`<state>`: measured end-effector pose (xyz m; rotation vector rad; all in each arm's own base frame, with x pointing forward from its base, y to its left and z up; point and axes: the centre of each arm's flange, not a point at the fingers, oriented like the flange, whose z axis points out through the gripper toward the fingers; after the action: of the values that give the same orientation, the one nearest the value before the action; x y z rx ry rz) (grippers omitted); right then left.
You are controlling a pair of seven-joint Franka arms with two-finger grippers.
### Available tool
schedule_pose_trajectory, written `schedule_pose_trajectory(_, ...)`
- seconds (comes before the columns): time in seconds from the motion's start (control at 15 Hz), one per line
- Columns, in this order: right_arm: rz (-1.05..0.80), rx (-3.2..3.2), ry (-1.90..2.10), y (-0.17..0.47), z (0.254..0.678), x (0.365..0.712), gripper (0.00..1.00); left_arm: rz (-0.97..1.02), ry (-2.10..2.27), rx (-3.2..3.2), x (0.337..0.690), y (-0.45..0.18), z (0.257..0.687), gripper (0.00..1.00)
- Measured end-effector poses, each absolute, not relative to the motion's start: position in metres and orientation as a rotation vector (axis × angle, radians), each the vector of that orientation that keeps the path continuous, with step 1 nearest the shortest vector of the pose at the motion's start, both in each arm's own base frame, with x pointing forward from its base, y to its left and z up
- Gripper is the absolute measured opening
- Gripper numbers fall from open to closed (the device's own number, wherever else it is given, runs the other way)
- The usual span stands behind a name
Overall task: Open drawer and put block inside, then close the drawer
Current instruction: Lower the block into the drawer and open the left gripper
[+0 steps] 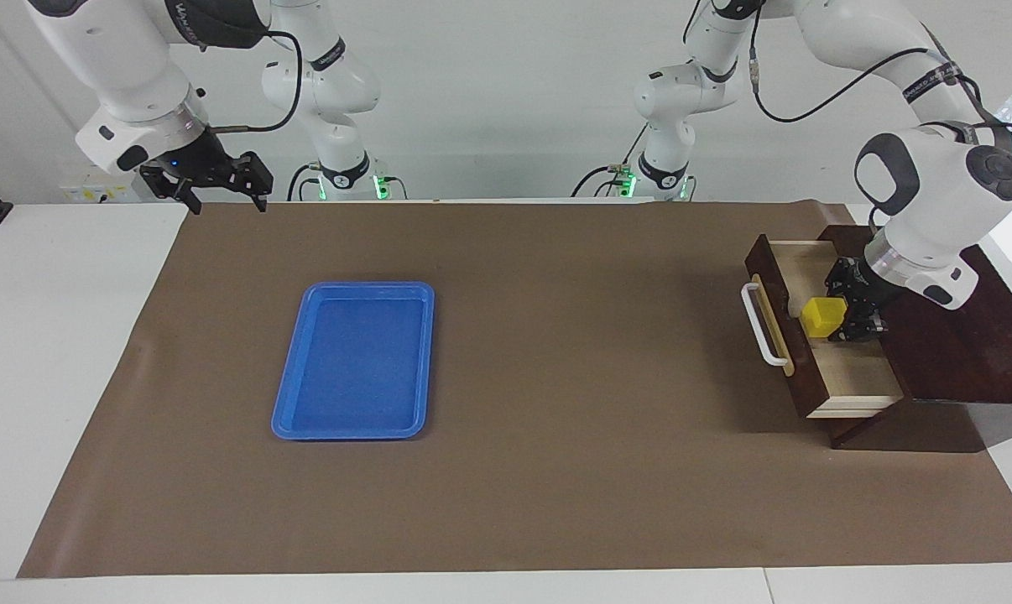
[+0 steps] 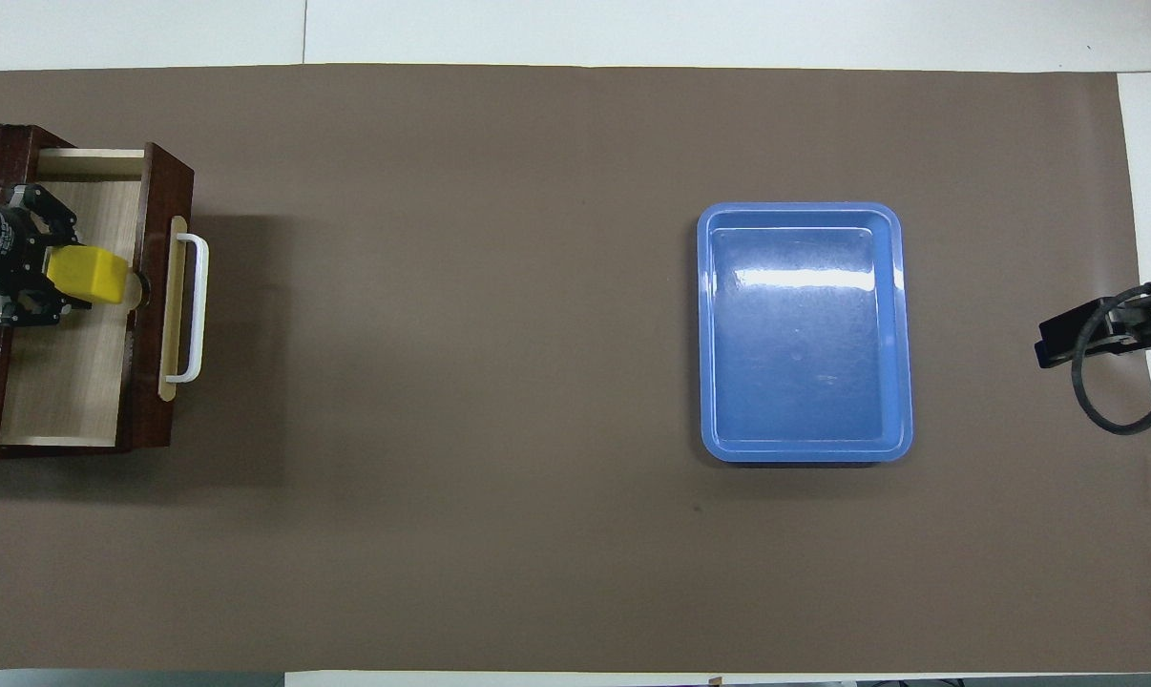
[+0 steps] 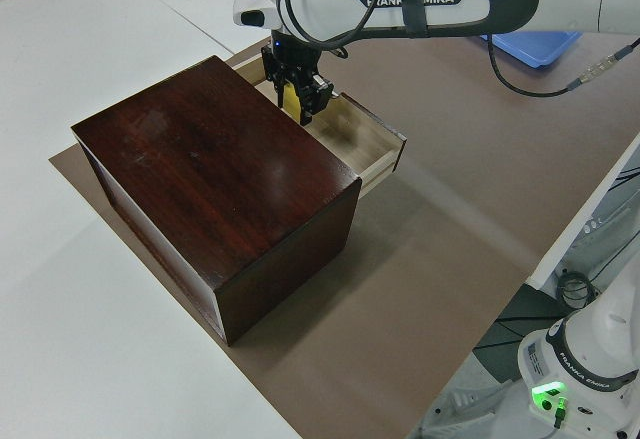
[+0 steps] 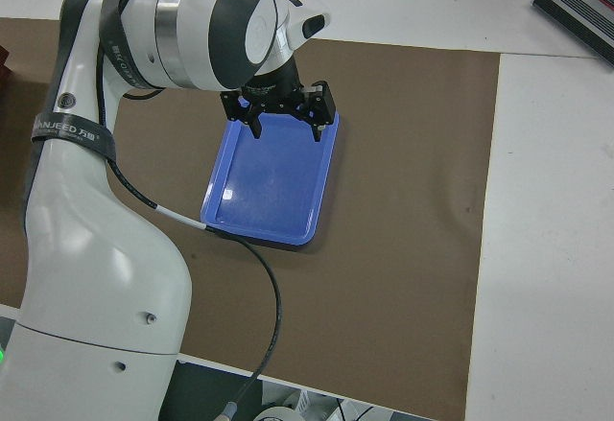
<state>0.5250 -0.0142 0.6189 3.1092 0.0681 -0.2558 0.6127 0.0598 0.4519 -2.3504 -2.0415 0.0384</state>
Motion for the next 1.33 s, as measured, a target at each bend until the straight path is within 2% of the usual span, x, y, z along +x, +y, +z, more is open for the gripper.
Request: schedule_pose_trajectory(1.33, -0.223, 3.110, 0.072, -0.013, 0.628, 0.526, 1.00, 0.020, -2.034, -2.380, 0.589, 0.057, 0.425, 0.55)
